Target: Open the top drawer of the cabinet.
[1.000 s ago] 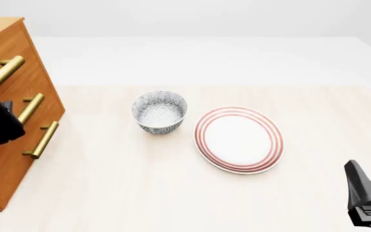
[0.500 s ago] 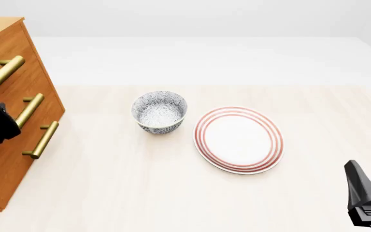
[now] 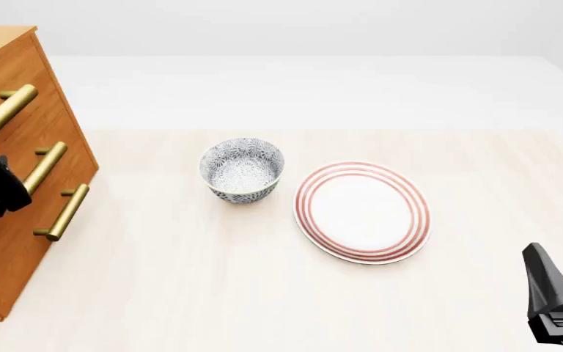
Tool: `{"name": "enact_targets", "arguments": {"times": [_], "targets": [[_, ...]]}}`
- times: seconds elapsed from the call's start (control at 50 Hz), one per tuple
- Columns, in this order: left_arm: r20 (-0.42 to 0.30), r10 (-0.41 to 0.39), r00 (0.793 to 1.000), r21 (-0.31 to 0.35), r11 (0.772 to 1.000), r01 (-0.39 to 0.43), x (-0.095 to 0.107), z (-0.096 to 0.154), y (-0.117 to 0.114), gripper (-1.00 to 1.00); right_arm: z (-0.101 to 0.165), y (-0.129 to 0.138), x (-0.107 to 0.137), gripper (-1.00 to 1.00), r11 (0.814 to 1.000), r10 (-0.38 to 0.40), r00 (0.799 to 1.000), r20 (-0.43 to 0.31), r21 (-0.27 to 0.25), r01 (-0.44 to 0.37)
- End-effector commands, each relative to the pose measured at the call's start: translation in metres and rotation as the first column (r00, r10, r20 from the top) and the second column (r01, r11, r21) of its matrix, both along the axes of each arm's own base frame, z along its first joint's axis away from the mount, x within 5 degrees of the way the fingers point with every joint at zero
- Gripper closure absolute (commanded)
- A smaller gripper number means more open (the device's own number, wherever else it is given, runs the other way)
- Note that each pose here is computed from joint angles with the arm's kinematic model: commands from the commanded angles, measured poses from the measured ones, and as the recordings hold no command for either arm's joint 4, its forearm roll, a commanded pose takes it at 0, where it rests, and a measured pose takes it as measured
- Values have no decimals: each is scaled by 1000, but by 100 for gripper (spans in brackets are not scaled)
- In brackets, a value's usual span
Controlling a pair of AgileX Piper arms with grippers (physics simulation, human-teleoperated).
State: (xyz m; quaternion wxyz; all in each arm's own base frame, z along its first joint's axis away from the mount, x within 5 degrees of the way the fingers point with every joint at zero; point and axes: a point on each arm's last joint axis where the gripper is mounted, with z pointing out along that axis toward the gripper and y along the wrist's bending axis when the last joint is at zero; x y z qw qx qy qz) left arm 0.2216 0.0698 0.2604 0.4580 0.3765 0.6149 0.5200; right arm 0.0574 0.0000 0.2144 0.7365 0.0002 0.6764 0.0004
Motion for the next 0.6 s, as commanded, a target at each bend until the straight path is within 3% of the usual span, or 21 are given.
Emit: {"name": "enact_targets", "arguments": {"times": [0.02, 0.6], "targets": [[20, 29, 999, 1, 1000, -29, 0, 2, 6, 100, 0, 0, 0, -100, 1000, 0, 1000, 0, 0, 0], [24, -10, 1000, 36, 999, 9, 0, 10, -4, 100, 0, 0, 0, -100, 1000, 0, 1000, 0, 0, 0]]}}
